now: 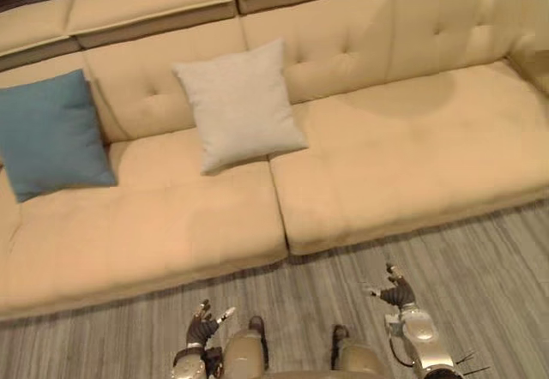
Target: Pick up cushions and gather them together orderly.
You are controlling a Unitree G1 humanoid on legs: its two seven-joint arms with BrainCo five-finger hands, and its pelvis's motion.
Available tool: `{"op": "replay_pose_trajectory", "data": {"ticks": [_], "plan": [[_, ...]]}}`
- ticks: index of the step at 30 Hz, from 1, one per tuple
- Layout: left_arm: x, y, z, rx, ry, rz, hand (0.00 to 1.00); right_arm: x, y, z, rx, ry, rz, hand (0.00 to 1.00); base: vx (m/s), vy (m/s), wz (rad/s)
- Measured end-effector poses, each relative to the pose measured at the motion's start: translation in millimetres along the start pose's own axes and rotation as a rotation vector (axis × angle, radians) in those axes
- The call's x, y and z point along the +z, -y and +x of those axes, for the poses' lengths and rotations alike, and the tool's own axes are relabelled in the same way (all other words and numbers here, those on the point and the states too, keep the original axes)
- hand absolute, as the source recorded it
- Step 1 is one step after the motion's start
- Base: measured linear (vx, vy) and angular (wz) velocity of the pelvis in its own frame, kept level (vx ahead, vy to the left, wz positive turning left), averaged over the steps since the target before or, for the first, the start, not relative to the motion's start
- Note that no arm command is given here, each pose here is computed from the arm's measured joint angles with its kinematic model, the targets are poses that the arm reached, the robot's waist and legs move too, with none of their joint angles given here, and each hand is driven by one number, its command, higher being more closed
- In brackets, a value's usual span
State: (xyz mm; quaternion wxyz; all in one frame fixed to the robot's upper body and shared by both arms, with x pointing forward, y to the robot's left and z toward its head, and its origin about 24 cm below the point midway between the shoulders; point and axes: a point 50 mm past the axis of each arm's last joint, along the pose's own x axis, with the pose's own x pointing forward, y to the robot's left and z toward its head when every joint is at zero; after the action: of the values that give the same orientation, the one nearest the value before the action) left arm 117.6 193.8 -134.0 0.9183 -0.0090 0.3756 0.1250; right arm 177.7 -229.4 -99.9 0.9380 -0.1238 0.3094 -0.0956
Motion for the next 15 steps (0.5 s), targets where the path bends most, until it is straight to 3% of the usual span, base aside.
{"op": "replay_pose_trajectory", "data": {"ticks": [4, 7, 15], "plan": [[1.5, -2.2, 1.7, -0.001, 0.001, 0.025, 0.0, -3.7, 3.8, -1.5, -0.021, -0.013, 0.034, 0.0, -0.03, 0.143, -0.48], [4.4, -3.5, 3.3, 0.004, 0.01, 0.037, 0.0, 3.4, 1.0, 1.4, -0.023, 0.009, 0.063, 0.0, 0.02, 0.11, -1.32], [42.9, 0.0, 16.5, -0.013, 0.133, 0.088, 0.0, 30.6, -4.3, 12.3, -0.022, 0.091, 0.109, 0.0, 0.03, -0.058, -2.21]]}}
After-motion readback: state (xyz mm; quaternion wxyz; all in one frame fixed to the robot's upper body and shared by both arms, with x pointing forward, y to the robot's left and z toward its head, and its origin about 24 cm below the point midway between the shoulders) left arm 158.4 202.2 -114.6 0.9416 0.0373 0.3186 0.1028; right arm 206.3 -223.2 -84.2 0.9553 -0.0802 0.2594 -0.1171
